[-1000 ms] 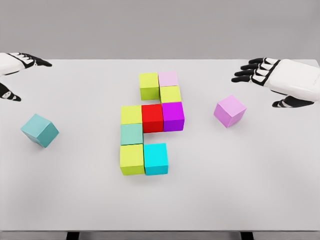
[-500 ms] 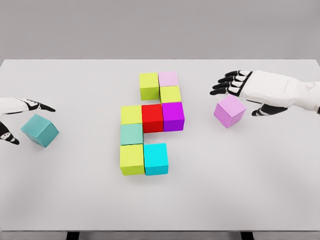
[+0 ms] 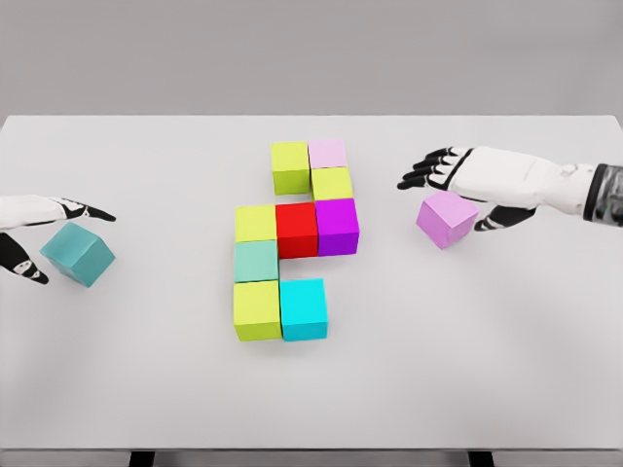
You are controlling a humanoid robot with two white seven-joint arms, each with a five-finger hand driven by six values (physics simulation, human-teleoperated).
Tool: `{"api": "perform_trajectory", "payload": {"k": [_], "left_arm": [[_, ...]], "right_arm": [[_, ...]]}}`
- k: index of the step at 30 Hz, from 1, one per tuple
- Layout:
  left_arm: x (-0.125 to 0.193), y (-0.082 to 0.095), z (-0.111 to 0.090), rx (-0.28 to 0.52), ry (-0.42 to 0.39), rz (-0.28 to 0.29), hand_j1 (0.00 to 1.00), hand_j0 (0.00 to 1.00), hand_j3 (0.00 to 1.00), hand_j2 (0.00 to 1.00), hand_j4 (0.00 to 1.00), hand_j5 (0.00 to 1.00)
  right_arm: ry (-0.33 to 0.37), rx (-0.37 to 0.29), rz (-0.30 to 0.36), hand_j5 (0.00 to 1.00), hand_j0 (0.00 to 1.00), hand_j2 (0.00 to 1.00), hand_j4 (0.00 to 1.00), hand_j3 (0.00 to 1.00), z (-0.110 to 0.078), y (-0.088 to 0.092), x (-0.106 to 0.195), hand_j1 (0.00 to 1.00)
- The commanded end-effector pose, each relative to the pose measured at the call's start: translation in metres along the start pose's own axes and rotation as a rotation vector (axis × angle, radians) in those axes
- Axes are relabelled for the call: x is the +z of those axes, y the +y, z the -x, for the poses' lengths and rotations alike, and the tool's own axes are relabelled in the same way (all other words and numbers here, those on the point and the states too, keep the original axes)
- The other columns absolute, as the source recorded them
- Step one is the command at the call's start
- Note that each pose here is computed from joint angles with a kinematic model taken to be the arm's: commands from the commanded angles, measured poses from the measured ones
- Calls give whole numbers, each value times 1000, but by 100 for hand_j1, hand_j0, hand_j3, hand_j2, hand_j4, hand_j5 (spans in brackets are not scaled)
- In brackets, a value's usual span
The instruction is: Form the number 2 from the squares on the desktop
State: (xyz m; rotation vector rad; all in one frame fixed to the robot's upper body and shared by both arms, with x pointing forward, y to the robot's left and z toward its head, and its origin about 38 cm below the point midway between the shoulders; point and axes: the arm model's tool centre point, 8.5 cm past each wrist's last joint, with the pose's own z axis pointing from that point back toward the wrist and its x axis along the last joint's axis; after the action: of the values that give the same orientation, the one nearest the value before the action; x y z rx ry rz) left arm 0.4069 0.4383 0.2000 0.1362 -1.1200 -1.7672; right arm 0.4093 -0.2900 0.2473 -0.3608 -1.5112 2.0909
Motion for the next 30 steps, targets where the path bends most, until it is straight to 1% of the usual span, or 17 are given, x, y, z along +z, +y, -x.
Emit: {"api": "perform_trajectory", "payload": {"k": [1,3,5,6,11,12,14,16,18,21,22,24,26,28,30], "left_arm": [[-1,0,5,8,13,-4,100,100,100,100,100,100],[-2,-2,6,-7,24,10,100,100,100,100,100,100],[-9,-3,5,-7,16,14,100,100,100,100,100,100],[-8,-3,7,-5,22,13,100,100,100,100,100,100],[-8,-6,9,1,26,18,100,100,100,100,100,100],[-8,-8,10,4,31,20,100,100,100,100,100,100],[-8,-8,11,0,33,23,100,100,100,100,100,100],[-7,-7,11,-1,35,20,100,100,100,100,100,100],[-7,-6,11,-2,35,19,100,100,100,100,100,100],[-6,-5,13,0,41,14,100,100,100,100,100,100],[-6,-5,13,1,41,15,99,99,99,99,99,99],[-9,-6,12,1,36,17,98,98,98,98,98,98],[-12,-6,11,1,29,18,95,95,95,95,95,95],[-13,-7,11,-17,37,29,93,93,93,93,93,93],[-15,-6,10,-20,33,28,92,92,92,92,92,92]], "right_arm": [[-26,26,7,100,100,100,100,100,-2,-2,2,100],[0,-4,15,100,100,100,100,100,8,0,7,100],[10,-25,15,100,100,100,100,100,11,3,3,100],[34,-43,12,100,100,100,100,100,14,4,1,100],[43,-78,-12,100,100,100,100,100,22,14,-8,100],[46,-93,-22,100,100,100,100,100,25,19,-10,100],[46,-97,-25,100,100,100,100,100,26,20,-12,100],[33,-100,-44,100,100,100,100,100,23,25,-18,100],[41,-114,-54,100,100,100,100,100,26,30,-19,100],[39,-127,-72,100,100,100,100,100,30,34,-28,100],[41,-135,-82,100,100,100,100,100,32,38,-30,100],[40,-138,-82,100,100,100,100,100,33,38,-32,100],[48,-147,-86,100,100,100,100,100,36,40,-32,100],[51,-154,-85,100,100,100,100,100,37,41,-33,100],[55,-156,-84,100,100,100,100,100,39,41,-34,100]]}}
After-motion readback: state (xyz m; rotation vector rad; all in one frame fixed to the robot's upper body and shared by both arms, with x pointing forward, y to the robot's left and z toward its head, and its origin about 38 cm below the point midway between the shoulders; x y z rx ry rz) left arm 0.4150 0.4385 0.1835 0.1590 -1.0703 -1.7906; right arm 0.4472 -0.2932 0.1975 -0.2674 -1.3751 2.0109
